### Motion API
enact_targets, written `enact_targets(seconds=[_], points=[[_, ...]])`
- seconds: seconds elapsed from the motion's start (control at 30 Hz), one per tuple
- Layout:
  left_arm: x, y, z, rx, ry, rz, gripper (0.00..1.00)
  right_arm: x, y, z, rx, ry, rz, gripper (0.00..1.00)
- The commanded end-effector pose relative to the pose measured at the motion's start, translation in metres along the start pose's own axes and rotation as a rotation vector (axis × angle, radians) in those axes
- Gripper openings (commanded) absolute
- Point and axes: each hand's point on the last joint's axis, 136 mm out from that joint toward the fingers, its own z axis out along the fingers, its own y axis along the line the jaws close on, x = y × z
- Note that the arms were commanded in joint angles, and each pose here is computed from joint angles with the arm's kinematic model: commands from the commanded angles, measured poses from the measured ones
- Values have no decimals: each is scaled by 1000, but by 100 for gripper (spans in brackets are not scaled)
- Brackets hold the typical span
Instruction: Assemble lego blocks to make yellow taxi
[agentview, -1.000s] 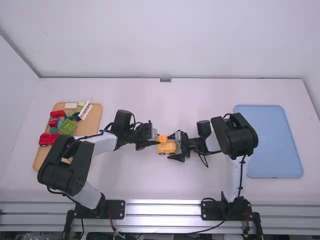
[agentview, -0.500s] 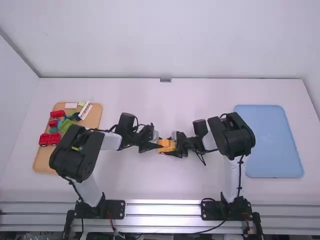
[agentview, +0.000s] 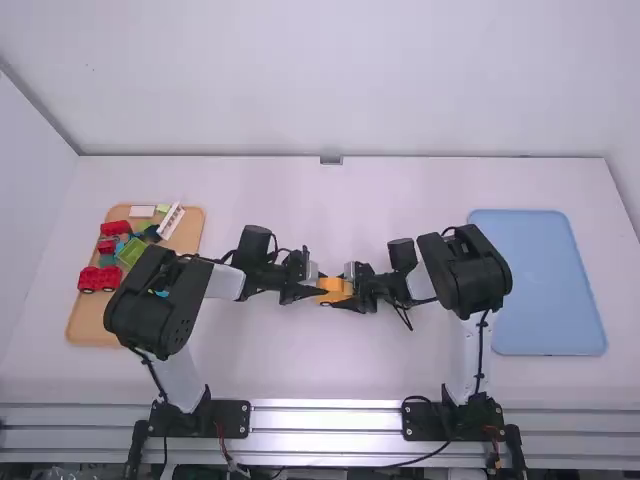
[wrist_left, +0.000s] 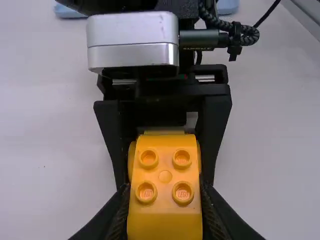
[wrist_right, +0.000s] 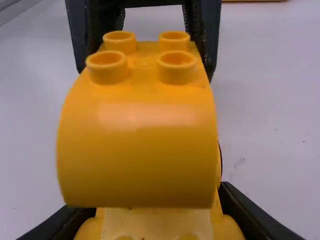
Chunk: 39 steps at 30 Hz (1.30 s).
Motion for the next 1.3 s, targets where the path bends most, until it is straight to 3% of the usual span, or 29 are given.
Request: enact_targets(seconds=[0.0,1.03,1.27], points=[[2,-8,4,27,-6,-13,11,-1,-6,2,1,-2,-3,52],[25,-13,15,39,27,-104,12,-3,-5,3,-10,-13,-6,53],[43,-19,31,9,171,-89,13,-4,-4,5,-13,-10,-11,53]])
